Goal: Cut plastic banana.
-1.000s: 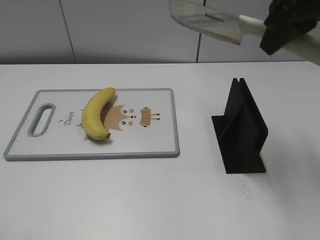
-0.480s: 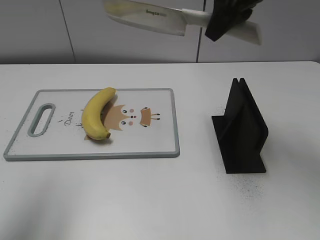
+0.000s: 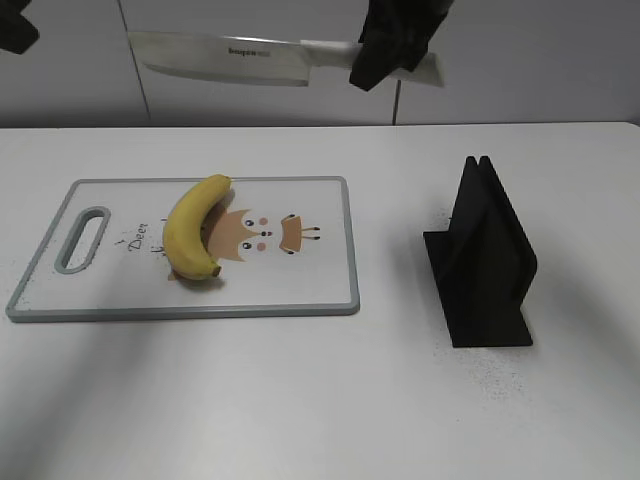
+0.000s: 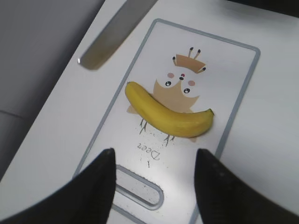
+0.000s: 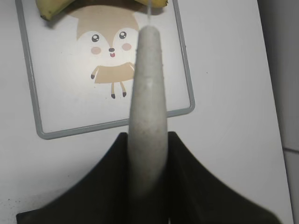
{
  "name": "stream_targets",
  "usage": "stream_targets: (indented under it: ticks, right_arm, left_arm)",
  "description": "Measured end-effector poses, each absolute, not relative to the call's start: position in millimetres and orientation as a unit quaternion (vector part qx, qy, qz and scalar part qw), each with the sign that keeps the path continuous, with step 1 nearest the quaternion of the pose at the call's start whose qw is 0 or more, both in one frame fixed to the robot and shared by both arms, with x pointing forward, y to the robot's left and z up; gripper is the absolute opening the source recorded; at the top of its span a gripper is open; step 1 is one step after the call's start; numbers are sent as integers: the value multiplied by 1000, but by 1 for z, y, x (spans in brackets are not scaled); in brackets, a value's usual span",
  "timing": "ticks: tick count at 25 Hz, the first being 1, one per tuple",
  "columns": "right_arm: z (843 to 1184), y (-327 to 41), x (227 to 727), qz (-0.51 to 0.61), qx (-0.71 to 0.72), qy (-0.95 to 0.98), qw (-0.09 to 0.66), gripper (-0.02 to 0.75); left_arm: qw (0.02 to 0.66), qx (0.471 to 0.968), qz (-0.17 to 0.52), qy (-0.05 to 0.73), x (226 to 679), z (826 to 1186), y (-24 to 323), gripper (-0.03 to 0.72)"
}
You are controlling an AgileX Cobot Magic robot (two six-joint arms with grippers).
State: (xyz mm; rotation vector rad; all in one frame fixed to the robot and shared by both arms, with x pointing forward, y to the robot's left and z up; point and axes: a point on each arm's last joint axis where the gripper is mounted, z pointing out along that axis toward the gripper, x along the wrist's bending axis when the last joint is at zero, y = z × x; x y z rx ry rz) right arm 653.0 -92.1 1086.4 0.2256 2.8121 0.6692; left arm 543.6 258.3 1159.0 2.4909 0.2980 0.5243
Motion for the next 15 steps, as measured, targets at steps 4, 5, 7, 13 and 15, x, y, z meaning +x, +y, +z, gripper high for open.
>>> stream_targets:
  ticks: [4,5,7,13,15]
  right_arm:
    - [1067,-78,661,233,32,966,110,163]
    - [1064,-74,662,238,25,965,107,163]
    - [1055,-65,666,243,17,965,102,163]
    - [1053,-49,668,260,-23,959,109,163]
    - [1056,-47,668,265,-38,957,115,163]
  left_arm:
    - [281,938,194,64,569,1149,254,526]
    - [281,938,194,57,575,1147,252,524]
    - [279,941,188,44,586,1139,248,519]
    - [266,950,165,8,614,1113,237,510]
    - [263,951,161,8,620,1108,236,498]
